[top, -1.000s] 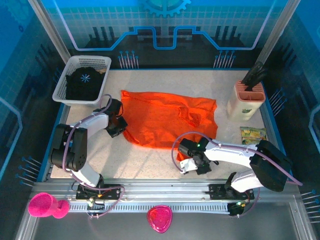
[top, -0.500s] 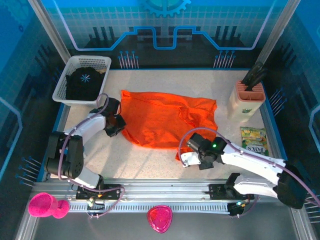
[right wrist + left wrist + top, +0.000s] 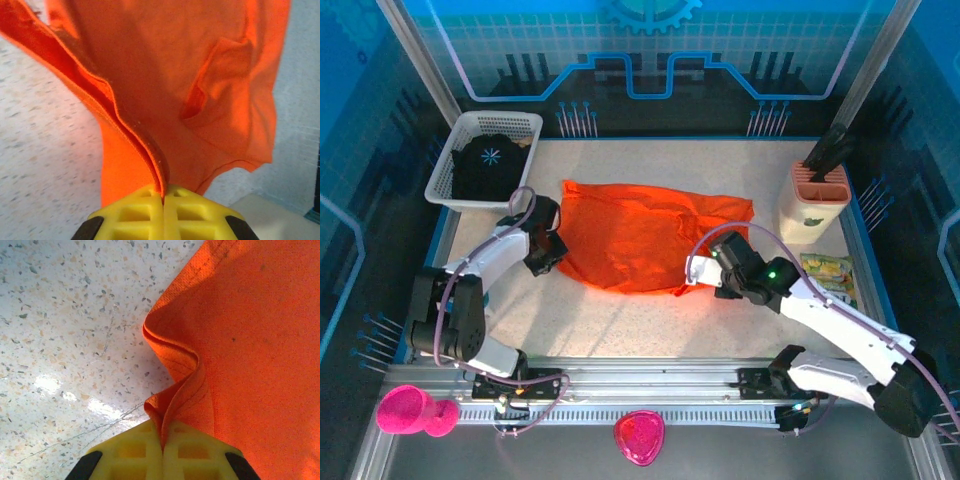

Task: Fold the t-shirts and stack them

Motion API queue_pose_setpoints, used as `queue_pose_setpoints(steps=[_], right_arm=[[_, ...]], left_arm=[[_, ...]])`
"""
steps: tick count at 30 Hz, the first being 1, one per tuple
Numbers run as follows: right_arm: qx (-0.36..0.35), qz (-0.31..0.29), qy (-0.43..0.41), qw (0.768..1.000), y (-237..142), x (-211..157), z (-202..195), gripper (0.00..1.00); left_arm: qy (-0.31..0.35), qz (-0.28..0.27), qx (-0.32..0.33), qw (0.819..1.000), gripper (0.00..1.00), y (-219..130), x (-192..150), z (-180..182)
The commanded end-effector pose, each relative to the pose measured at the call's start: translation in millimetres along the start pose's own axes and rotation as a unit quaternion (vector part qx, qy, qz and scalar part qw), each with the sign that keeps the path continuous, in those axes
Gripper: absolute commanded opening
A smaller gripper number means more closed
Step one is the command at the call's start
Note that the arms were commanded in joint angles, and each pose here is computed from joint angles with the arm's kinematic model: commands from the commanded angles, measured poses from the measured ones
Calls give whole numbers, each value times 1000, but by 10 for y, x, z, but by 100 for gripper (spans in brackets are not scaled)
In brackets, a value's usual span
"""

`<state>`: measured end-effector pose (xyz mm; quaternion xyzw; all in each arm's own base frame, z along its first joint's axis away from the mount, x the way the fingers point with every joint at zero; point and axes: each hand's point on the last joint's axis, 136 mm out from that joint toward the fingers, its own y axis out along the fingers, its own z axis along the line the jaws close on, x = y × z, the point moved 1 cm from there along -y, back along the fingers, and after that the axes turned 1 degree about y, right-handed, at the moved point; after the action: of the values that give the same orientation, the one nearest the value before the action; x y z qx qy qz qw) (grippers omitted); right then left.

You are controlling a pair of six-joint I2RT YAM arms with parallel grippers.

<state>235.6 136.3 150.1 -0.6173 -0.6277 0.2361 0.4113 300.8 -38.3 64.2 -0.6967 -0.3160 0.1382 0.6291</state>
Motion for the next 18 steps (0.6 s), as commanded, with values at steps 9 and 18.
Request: queue_pose_setpoints(steps=[9,18], right_arm=[[-61,-9,42,997,278,85,-615,0],[-80,-14,70,994,424,49,-1005,0]], left_arm=[[-4,-14,24,1000,0,2,311,-63],[-2,-21,38,999,0,12,545,-105]])
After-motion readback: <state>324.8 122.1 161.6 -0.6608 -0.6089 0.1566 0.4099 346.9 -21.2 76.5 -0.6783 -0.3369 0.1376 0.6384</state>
